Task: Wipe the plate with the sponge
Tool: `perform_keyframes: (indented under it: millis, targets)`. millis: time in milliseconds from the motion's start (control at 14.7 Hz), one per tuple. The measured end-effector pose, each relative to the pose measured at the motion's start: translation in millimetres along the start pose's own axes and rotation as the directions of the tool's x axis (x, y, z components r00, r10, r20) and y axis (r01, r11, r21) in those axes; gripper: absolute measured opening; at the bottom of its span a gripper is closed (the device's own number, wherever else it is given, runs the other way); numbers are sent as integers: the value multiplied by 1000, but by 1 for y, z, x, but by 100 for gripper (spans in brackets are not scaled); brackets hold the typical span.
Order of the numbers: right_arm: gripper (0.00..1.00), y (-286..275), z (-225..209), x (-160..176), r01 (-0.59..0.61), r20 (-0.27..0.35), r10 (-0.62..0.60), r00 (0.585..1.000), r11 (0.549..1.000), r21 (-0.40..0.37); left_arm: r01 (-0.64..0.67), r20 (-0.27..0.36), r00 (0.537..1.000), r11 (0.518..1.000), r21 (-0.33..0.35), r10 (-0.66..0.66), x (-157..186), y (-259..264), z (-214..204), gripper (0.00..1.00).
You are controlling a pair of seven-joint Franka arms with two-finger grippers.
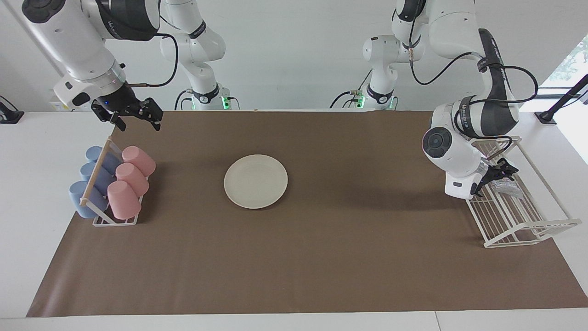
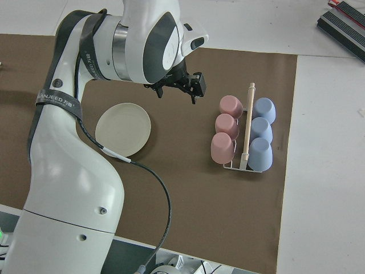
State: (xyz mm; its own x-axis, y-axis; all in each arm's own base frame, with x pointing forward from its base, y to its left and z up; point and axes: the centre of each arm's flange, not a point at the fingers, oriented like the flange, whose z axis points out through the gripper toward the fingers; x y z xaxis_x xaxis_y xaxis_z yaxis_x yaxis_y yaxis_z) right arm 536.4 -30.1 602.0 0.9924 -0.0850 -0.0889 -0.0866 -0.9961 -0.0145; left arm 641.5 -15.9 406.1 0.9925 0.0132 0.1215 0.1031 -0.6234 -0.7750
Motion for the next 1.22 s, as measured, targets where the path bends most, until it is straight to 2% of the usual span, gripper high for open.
perform_keyframes:
  millis: [68,136,339,407,475,543,678,814,950,1018,1086,1221]
  targets:
    - [100,1,0,0,-14,-1,14,1000,1000,0,6,2,1000,1000,0,-6,-1,1,1,82]
    - [100,3,0,0,-38,-2,38,999,999,1,8,3,1000,1000,1,-8,-1,2,1,76]
    - [100,10,-2,3,-205,-27,205,978,979,8,9,3,1000,1000,1,-9,-1,2,2,41]
    - [100,9,-3,4,-262,-35,262,964,965,12,9,2,1000,1000,1,-9,-1,2,1,32]
    - [100,6,-2,5,-306,-37,307,951,952,14,9,0,1000,1000,1,-9,-1,3,0,16]
    - [100,2,-2,4,-338,-36,338,940,941,15,8,-2,1000,1000,0,-8,-1,3,-1,8]
    - [100,-15,-1,4,-430,-31,430,902,903,20,12,-8,1000,1000,-2,-12,0,3,-5,7]
    - [100,-37,-1,2,-596,-16,597,802,802,37,19,-15,1000,1000,-4,-19,1,-1,-10,6]
    - [100,-65,-2,-4,-712,-1,713,702,701,41,40,-21,999,999,-15,-40,3,-10,-18,6]
    - [100,-82,-3,-9,-754,8,754,657,656,36,68,-6,998,997,-42,-68,5,-18,-26,6]
    - [100,-98,-5,-15,-804,12,804,594,594,29,108,24,994,990,-87,-107,7,-28,-38,6]
    - [100,-130,-10,-26,-898,13,898,440,439,24,182,103,981,967,-176,-165,8,-51,-64,6]
